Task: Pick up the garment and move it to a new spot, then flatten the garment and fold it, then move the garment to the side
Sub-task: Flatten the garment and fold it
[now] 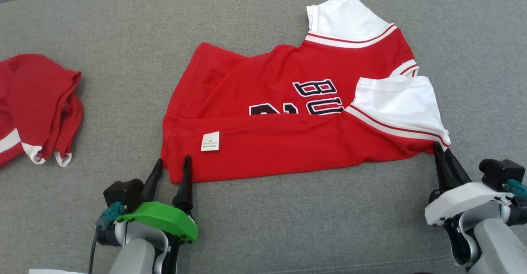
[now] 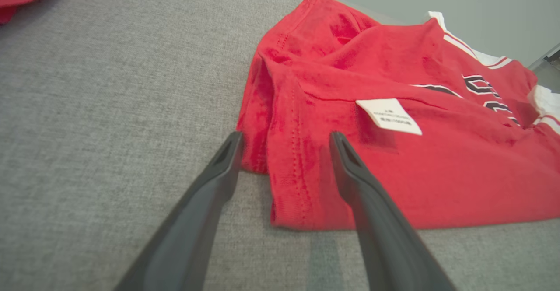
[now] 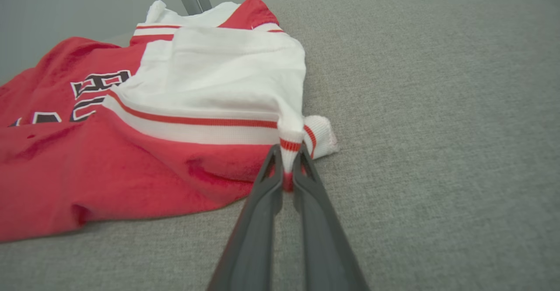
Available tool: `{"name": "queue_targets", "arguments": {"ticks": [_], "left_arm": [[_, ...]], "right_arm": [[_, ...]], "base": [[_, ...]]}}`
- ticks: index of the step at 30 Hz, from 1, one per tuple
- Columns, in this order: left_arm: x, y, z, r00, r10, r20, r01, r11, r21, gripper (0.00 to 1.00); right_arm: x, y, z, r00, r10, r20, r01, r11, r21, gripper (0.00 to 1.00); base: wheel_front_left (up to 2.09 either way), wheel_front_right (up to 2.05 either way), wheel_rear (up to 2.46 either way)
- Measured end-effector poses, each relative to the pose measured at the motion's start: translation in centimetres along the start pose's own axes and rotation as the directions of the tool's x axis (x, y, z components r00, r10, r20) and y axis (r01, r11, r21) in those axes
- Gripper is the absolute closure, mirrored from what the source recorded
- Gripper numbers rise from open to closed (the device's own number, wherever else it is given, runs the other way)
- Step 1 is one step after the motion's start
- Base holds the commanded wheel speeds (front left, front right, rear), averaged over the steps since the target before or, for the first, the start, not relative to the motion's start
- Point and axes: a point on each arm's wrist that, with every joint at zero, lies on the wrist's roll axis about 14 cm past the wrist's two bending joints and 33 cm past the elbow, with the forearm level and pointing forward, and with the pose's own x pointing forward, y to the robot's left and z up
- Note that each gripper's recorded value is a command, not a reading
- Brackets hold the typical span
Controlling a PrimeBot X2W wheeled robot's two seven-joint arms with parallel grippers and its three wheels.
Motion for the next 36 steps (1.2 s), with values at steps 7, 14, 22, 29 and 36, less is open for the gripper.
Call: {"name": "queue_targets", "arguments": {"ticks": [7, 14, 22, 29, 36], "left_arm": [[0.0, -0.4, -0.6, 1.0, -0.009, -0.019, 0.009, 1.0, -0.02, 1.0], [-0.3, -0.7, 0.4, 1.0, -0.015, 0.014, 0.015, 0.999, -0.044, 1.0], [-2.2, -0.3, 0.6, 1.0, -0.018, 0.018, 0.019, 0.999, -0.04, 1.0], [-5.5, 0.4, -0.7, 1.0, -0.001, -0.008, 0.001, 0.999, -0.05, 1.0], [-8.5, 1.0, -1.8, 1.0, 0.016, -0.023, -0.017, 0.998, -0.052, 1.0]], "right_arm": [[0.0, -0.1, -0.1, 1.0, -0.002, -0.003, 0.002, 1.0, 0.003, 1.0], [-0.1, -0.3, 0.2, 1.0, -0.009, 0.003, 0.009, 1.0, 0.008, 1.0], [-1.7, -1.1, 0.9, 1.0, -0.024, 0.015, 0.024, 1.0, 0.0, 1.0], [-4.9, -1.1, 0.1, 1.0, -0.026, 0.002, 0.026, 1.0, 0.015, 1.0], [-8.1, -1.3, -0.8, 1.0, -0.019, -0.016, 0.019, 1.0, 0.014, 1.0]], "base": [[0.0, 0.0, 0.0], [0.0, 0.0, 0.0], [0.0, 0.0, 0.0], [0.0, 0.0, 0.0], [0.0, 0.0, 0.0]]}}
